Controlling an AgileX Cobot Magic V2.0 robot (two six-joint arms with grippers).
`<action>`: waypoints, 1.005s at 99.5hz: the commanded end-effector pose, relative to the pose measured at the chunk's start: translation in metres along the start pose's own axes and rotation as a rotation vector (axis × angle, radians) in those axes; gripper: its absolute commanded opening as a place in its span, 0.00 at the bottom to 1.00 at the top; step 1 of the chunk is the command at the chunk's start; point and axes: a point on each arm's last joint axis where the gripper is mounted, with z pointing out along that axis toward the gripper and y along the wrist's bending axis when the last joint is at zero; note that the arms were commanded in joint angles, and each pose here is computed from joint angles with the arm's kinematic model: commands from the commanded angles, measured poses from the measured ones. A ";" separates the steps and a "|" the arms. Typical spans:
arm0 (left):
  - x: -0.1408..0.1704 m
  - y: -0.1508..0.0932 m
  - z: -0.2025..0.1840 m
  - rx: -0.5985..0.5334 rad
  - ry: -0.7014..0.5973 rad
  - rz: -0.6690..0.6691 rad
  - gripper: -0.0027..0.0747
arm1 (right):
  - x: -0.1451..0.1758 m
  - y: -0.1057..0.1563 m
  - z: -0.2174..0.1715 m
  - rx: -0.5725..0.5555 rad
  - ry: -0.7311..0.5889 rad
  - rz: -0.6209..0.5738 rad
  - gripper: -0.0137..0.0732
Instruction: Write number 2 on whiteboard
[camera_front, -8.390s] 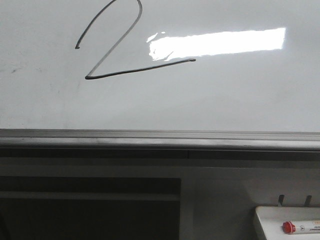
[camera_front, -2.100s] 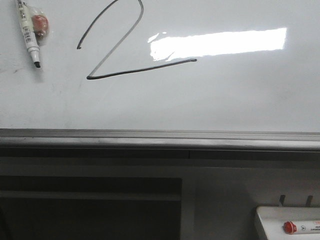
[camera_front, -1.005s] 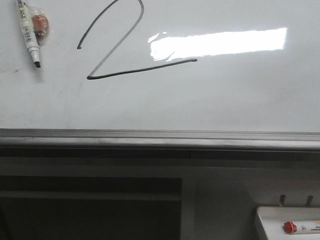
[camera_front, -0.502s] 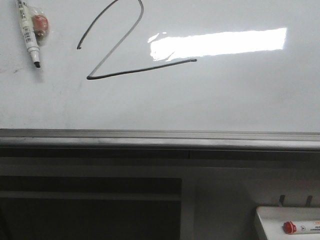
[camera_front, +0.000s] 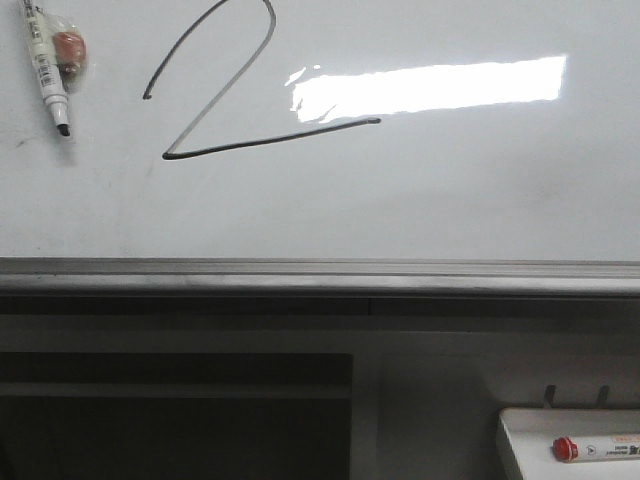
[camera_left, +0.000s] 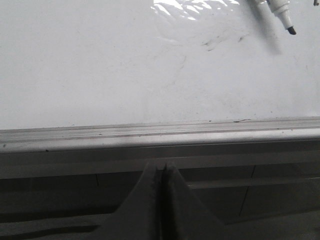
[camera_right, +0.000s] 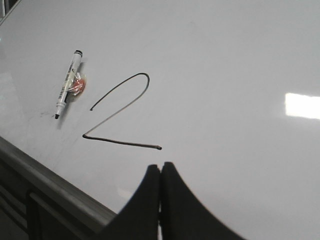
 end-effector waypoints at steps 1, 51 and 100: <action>-0.004 0.000 -0.001 -0.004 -0.084 -0.012 0.01 | -0.002 -0.002 -0.003 0.019 -0.104 0.054 0.08; -0.004 0.000 -0.001 -0.004 -0.084 -0.012 0.01 | 0.037 -0.022 -0.019 0.243 0.196 0.104 0.08; -0.004 0.000 -0.001 -0.004 -0.082 -0.012 0.01 | 0.056 -0.019 -0.056 0.353 0.371 0.121 0.08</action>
